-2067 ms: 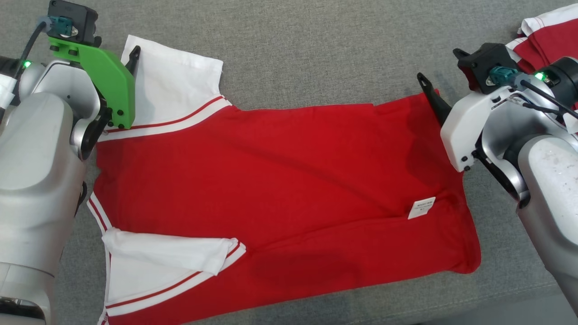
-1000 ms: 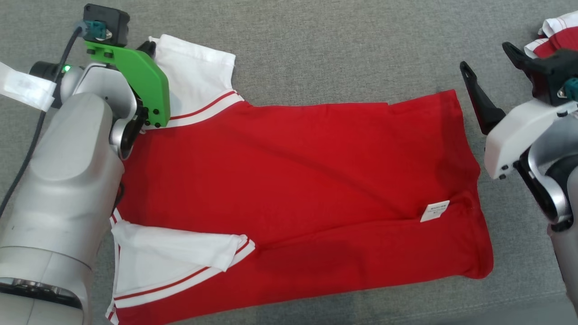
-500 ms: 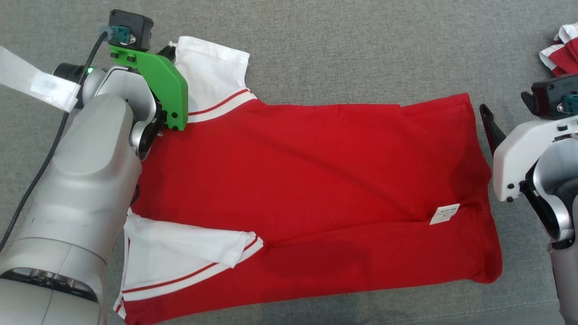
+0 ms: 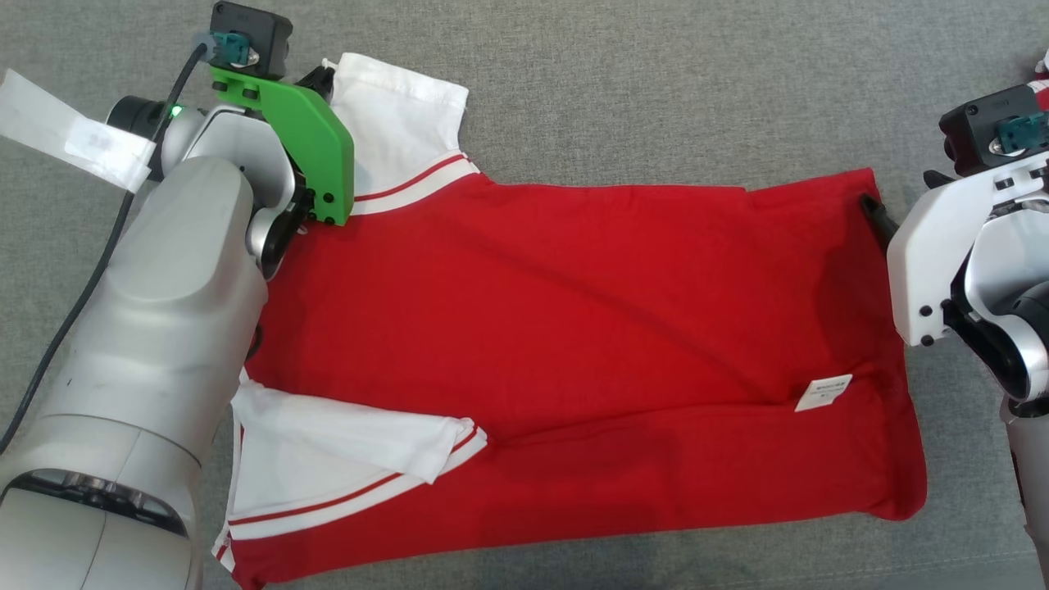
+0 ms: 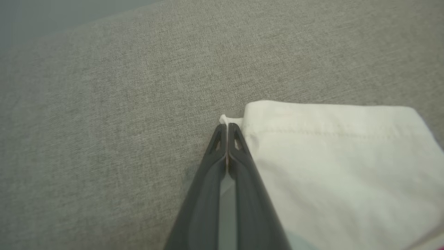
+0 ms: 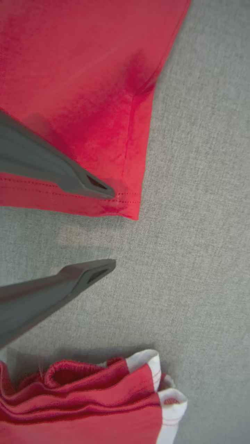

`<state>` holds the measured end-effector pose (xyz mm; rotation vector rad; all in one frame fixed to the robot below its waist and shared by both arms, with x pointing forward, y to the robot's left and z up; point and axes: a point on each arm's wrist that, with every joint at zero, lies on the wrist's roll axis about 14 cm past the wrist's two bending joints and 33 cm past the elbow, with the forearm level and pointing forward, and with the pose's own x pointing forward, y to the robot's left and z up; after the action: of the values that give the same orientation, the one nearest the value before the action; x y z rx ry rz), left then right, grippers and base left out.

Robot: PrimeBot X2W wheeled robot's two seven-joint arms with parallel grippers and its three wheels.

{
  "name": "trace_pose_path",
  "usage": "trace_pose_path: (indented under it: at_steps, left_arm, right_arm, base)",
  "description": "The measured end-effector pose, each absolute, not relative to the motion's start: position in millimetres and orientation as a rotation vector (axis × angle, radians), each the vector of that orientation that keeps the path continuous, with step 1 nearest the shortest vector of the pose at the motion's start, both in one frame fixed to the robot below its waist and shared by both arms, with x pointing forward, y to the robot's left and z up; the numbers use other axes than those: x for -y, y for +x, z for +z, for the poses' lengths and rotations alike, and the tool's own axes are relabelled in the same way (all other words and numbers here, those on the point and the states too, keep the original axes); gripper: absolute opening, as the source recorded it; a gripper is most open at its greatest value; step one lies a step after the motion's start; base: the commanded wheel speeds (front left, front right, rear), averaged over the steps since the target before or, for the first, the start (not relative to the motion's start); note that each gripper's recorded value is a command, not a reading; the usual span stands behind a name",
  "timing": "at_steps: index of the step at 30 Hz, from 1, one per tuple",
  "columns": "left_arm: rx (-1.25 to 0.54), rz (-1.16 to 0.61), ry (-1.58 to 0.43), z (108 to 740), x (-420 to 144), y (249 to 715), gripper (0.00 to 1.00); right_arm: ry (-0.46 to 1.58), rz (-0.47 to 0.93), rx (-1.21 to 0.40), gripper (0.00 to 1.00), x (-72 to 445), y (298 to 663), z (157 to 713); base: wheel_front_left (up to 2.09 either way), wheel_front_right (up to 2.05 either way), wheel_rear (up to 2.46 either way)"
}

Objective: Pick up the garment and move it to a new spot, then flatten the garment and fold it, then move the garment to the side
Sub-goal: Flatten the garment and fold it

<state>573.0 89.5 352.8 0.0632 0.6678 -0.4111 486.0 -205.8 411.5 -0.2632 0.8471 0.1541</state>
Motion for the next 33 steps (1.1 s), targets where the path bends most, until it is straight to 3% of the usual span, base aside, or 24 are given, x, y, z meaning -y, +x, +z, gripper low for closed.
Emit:
trace_pose_path:
  at_steps: [3, 4, 5, 7, 8, 12, 15, 16, 27, 33]
  left_arm:
    - [-0.664, -0.414, 0.066, 352.1, -88.6, 575.0, 0.00]
    - [-0.664, -0.414, 0.066, 351.7, -88.5, 575.8, 0.00]
    - [-0.662, -0.416, 0.069, 351.2, -88.4, 576.8, 0.00]
    - [-0.663, -0.419, 0.069, 350.0, -88.0, 577.9, 0.00]
    - [-0.664, -0.420, 0.071, 349.4, -88.0, 578.3, 0.00]
    - [-0.662, -0.420, 0.073, 348.3, -88.6, 579.9, 0.00]
    - [-0.656, -0.421, 0.074, 348.1, -89.0, 582.2, 0.00]
    - [-0.656, -0.421, 0.076, 347.8, -89.2, 582.5, 0.00]
    - [-0.600, -0.390, 0.048, 358.3, -94.1, 586.4, 0.00]
    - [-0.472, -0.324, -0.022, 387.8, -104.4, 597.6, 0.00]
  right_arm:
    - [-0.267, 0.171, -0.858, 0.86, 203.1, 486.6, 406.8]
    - [-0.268, 0.176, -0.861, 0.81, 202.6, 487.0, 405.1]
    - [-0.270, 0.178, -0.861, 0.69, 202.2, 488.4, 403.8]
    - [-0.274, 0.182, -0.862, 0.59, 201.6, 490.8, 401.6]
    - [-0.274, 0.184, -0.865, 0.49, 200.9, 491.1, 400.0]
    - [-0.271, 0.191, -0.884, 0.48, 199.9, 490.3, 392.1]
    - [-0.267, 0.201, -0.875, 0.17, 196.9, 493.5, 390.7]
    - [-0.265, 0.205, -0.873, 0.00, 195.6, 494.0, 390.2]
    - [-0.265, 0.202, -0.790, 0.00, 195.6, 503.7, 400.1]
    - [-0.213, 0.190, -0.722, 0.00, 194.3, 507.2, 412.0]
  base:
    - [0.00, 0.00, 0.00]
    - [0.00, 0.00, 0.00]
    - [0.00, 0.00, 0.00]
    - [0.00, 0.00, 0.00]
    - [0.00, 0.00, 0.00]
    - [0.00, 0.00, 0.00]
    - [0.00, 0.00, 0.00]
    - [0.00, 0.00, 0.00]
    - [0.00, 0.00, 0.00]
    - [0.00, 0.00, 0.00]
